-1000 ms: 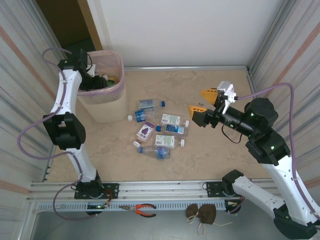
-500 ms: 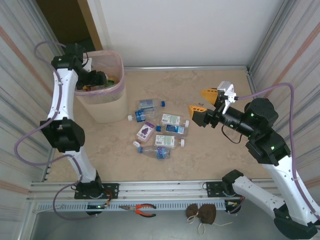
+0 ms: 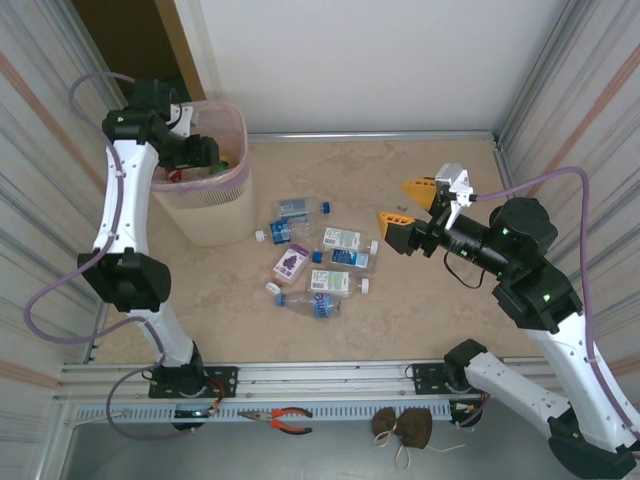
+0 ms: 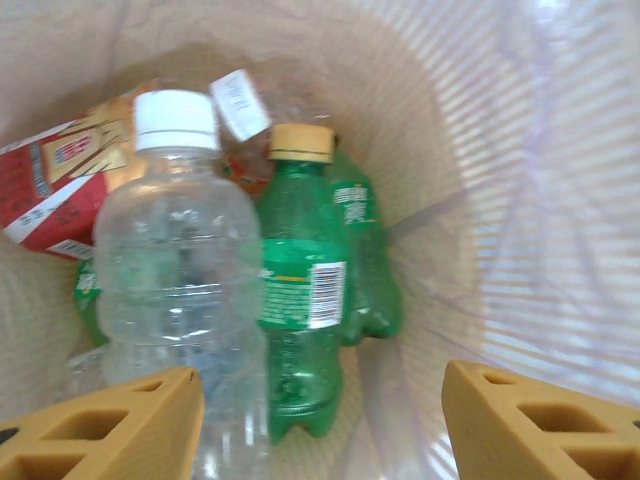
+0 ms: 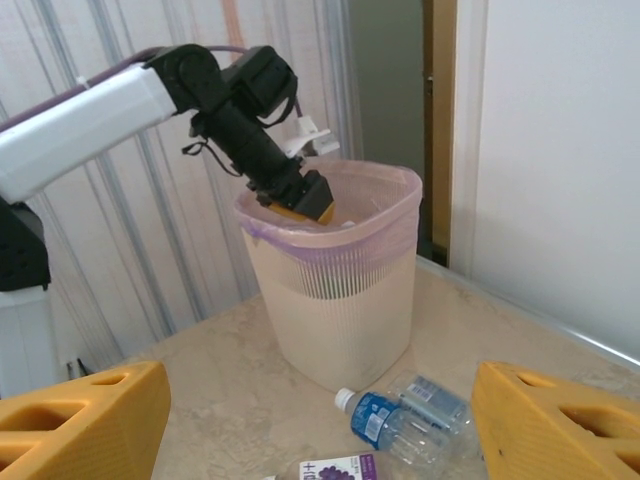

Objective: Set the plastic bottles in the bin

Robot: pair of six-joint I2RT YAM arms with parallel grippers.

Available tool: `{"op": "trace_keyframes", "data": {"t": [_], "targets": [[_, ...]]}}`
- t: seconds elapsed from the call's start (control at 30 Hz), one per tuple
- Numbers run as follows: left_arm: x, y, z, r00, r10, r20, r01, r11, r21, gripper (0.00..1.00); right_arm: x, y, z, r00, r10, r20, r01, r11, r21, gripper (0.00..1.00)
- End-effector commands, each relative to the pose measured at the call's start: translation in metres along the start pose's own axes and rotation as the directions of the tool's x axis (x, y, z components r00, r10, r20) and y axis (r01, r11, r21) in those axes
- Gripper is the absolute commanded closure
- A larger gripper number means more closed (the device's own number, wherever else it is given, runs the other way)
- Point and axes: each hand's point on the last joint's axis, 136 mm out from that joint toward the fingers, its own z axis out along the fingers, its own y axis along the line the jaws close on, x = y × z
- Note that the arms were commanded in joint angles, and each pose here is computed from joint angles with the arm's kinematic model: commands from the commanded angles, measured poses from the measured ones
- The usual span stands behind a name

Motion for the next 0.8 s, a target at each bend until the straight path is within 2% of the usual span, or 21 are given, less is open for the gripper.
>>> {"op": "trace_keyframes", "data": {"t": [0.0,0.17,0.43,0.57,0.77], "targets": [[-0.017,-0.033,-0.056,0.983,0.072,0.169,-0.090,0.991,0.099,0.36,-0.001,-0.004,-0.002,1.000,-0.006,-0.014,0.006,0.999,0.035,0.22],[-0.019,-0.060,-0.088,0.955,0.110,0.276,-0.162,0.972,0.172,0.35,0.022,-0.012,0.008,0.995,-0.004,-0.101,0.009,0.999,0.051,0.22],[-0.003,-0.081,-0.114,0.927,0.084,0.366,-0.192,0.943,0.271,0.34,0.089,-0.013,0.038,0.933,-0.053,-0.357,0.049,0.999,-0.020,0.23],[0.005,-0.081,-0.116,0.923,0.071,0.377,-0.188,0.940,0.284,0.34,0.137,-0.005,0.055,0.848,-0.123,-0.516,0.093,0.992,-0.082,0.24],[0.016,-0.077,-0.111,0.931,0.056,0.360,-0.167,0.944,0.285,0.34,0.210,0.010,0.073,0.666,-0.253,-0.701,0.167,0.968,-0.190,0.23]]}}
